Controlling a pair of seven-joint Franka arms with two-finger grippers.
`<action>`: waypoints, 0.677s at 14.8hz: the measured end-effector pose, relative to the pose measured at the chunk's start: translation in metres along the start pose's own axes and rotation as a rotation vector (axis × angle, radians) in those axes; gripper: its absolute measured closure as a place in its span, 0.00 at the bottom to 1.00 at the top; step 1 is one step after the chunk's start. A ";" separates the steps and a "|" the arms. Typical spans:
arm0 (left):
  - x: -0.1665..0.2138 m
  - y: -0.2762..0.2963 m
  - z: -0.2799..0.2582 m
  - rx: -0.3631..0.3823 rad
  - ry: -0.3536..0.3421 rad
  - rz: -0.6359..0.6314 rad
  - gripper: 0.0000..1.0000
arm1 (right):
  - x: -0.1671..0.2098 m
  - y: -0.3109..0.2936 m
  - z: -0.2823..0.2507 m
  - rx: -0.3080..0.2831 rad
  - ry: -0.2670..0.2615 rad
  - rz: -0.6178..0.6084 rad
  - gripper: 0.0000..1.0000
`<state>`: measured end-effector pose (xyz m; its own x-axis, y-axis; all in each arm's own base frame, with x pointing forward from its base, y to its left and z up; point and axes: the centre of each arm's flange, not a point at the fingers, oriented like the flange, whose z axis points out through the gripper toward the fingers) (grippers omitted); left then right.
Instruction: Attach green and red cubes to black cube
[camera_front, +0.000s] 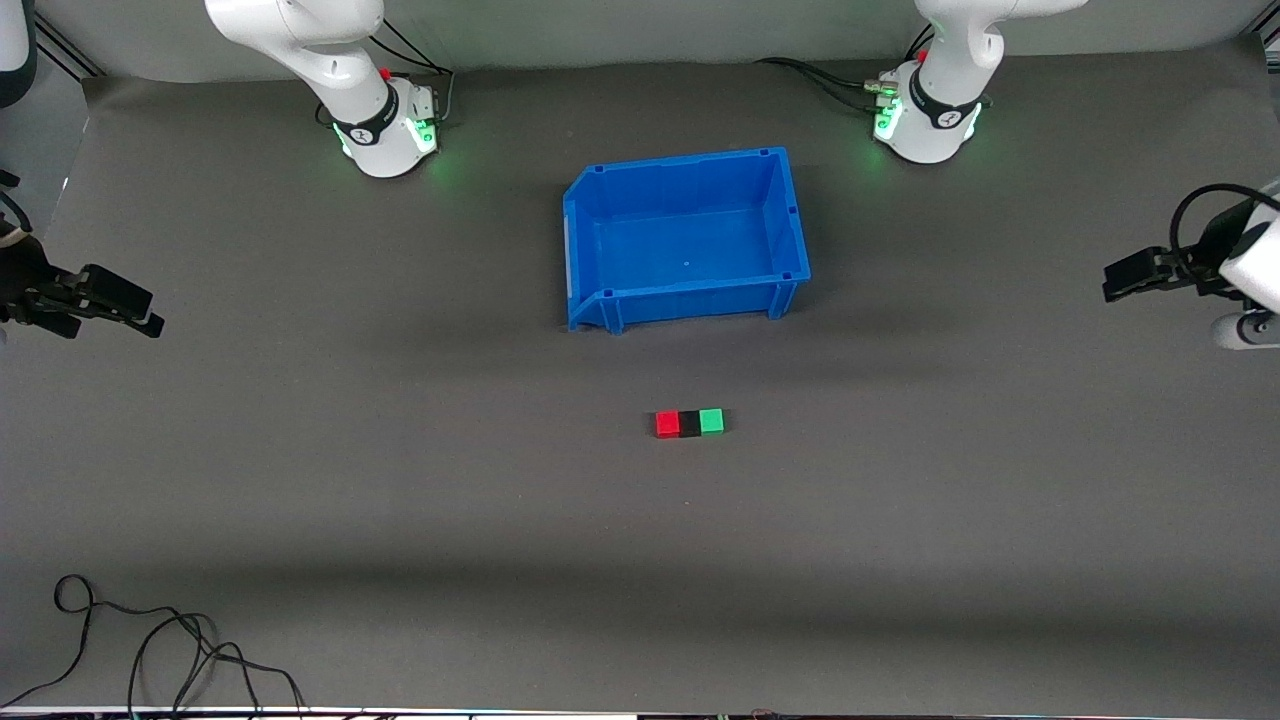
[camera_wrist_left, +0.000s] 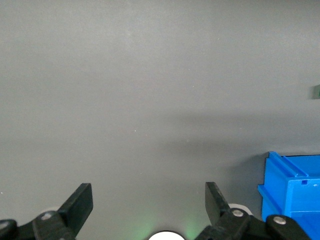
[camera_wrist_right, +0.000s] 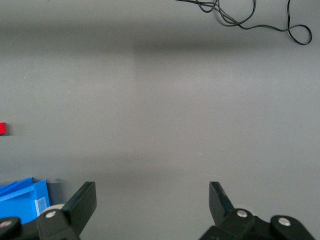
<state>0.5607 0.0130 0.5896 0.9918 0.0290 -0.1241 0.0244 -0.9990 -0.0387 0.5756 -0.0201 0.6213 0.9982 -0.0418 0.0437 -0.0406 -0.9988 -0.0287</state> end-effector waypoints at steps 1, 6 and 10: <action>-0.001 -0.004 -0.002 -0.004 0.005 -0.001 0.00 | 0.000 0.000 0.001 0.000 -0.005 -0.001 0.00; -0.004 -0.012 -0.007 -0.032 0.020 -0.006 0.00 | -0.004 0.000 0.005 0.000 -0.038 -0.001 0.00; -0.003 -0.007 -0.004 -0.035 0.015 0.004 0.01 | -0.004 -0.001 0.005 0.000 -0.039 -0.002 0.00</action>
<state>0.5581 0.0197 0.5943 0.9937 0.0248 -0.1089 0.0245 -0.9997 -0.0036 0.5719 -0.0190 0.6164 0.9992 -0.0390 0.0051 -0.0389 -0.9988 -0.0288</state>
